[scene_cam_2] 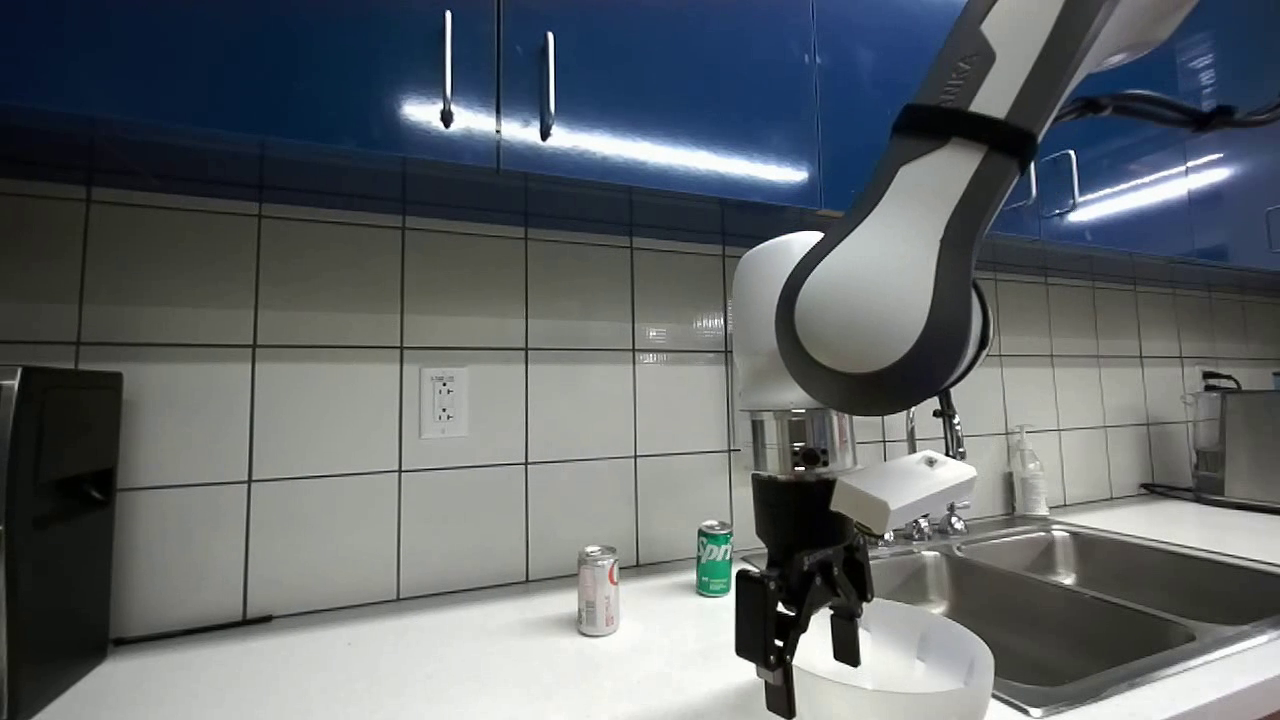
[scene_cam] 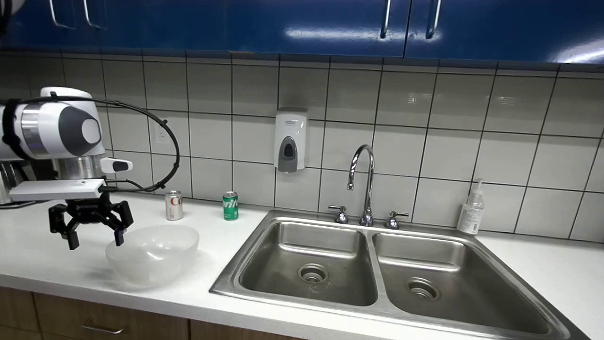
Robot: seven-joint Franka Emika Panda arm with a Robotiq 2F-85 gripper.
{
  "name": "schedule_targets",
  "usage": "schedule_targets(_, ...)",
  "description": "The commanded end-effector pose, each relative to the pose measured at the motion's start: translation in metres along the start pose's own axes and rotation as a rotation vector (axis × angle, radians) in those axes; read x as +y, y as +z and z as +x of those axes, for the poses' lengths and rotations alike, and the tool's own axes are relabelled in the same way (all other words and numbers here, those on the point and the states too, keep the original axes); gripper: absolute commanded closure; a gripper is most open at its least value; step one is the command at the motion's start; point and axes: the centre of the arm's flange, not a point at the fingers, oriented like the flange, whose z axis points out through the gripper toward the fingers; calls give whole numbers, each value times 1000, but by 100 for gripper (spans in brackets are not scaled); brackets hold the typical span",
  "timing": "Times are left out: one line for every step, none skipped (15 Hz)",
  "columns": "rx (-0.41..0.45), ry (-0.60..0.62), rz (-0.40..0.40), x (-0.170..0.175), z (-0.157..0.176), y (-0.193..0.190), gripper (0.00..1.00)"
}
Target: Put the plastic bowl inside the left sink
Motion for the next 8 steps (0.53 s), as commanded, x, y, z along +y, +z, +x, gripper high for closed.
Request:
schedule_targets(-2, 23, -15, 4, 33, 15, 0)
schedule_targets(-7, 26, -17, 4, 38, 20, 0)
schedule_targets(-18, 29, -19, 5, 41, 26, 0)
schedule_targets(-27, 30, -18, 7, 44, 31, 0)
schedule_targets(-34, 32, -17, 8, 47, 34, 0)
schedule_targets(-35, 41, -11, 10, 49, 35, 0)
schedule_targets(-32, 43, -3, 12, 51, 36, 25)
schedule_targets(-34, 47, -6, 14, 53, 35, 28)
